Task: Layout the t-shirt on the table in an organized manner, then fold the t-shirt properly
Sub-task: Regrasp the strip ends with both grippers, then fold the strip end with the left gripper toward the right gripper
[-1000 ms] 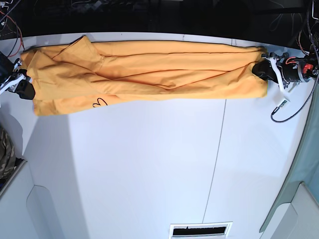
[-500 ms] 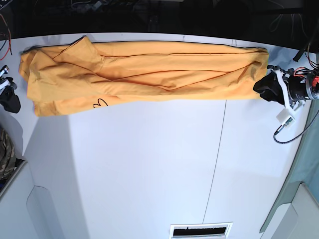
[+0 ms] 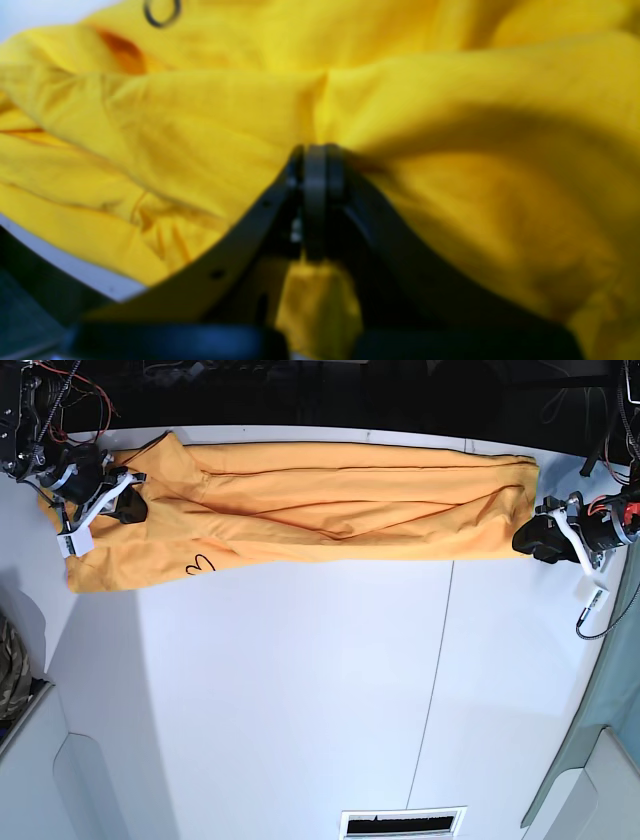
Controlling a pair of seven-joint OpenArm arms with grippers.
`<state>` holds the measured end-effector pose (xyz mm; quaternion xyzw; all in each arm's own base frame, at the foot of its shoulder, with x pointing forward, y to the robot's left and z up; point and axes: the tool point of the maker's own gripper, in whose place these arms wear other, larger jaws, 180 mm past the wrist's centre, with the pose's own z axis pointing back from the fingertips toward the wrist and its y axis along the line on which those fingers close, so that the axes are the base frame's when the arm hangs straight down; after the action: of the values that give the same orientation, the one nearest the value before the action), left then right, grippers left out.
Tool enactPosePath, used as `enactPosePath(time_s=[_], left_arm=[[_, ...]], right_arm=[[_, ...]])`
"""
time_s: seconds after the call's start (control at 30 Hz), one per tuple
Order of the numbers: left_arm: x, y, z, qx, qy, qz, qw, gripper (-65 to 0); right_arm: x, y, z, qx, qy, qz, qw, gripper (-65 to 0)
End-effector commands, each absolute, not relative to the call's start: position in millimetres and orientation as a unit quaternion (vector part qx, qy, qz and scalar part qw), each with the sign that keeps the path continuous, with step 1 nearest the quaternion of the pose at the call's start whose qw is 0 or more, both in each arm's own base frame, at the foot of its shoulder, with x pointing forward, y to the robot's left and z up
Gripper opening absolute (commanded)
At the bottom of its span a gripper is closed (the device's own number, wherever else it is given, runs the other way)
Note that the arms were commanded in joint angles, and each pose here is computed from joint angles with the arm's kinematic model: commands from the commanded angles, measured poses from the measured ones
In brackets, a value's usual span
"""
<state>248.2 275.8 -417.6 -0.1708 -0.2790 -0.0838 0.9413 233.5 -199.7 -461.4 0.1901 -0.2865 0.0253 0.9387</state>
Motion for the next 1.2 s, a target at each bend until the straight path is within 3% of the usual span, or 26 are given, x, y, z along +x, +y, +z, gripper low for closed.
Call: enactPosePath(time_s=[0.0, 0.17, 0.3, 0.67, 1.1, 1.17], left_arm=[[259, 288, -407, -0.157, -0.302, -0.075, 0.937, -29.4], [258, 312, -406, -0.124, -0.309, -0.042, 0.942, -28.9], [252, 316, -411, -0.126, -0.300, -0.029, 0.945, -23.1], [215, 311, -439, -0.146, -0.251, -0.004, 0.957, -22.9], [202, 254, -461, -0.237, -0.247, 0.009, 0.940, -23.0], [199, 250, -464, -0.239, -0.240, 0.009, 0.941, -25.4]], right_arm=[[242, -204, -453, 0.188, -0.300, 0.030, 0.935, -65.0], [243, -202, -451, 0.199, -0.303, 0.024, 0.932, -65.0], [244, -202, -451, 0.199, -0.304, 0.024, 0.932, -65.0], [243, -202, -451, 0.199, -0.302, 0.024, 0.932, -65.0], [243, -198, -450, 0.213, -0.300, 0.016, 0.930, -65.0], [243, -198, -449, 0.213, -0.300, 0.016, 0.930, -65.0]])
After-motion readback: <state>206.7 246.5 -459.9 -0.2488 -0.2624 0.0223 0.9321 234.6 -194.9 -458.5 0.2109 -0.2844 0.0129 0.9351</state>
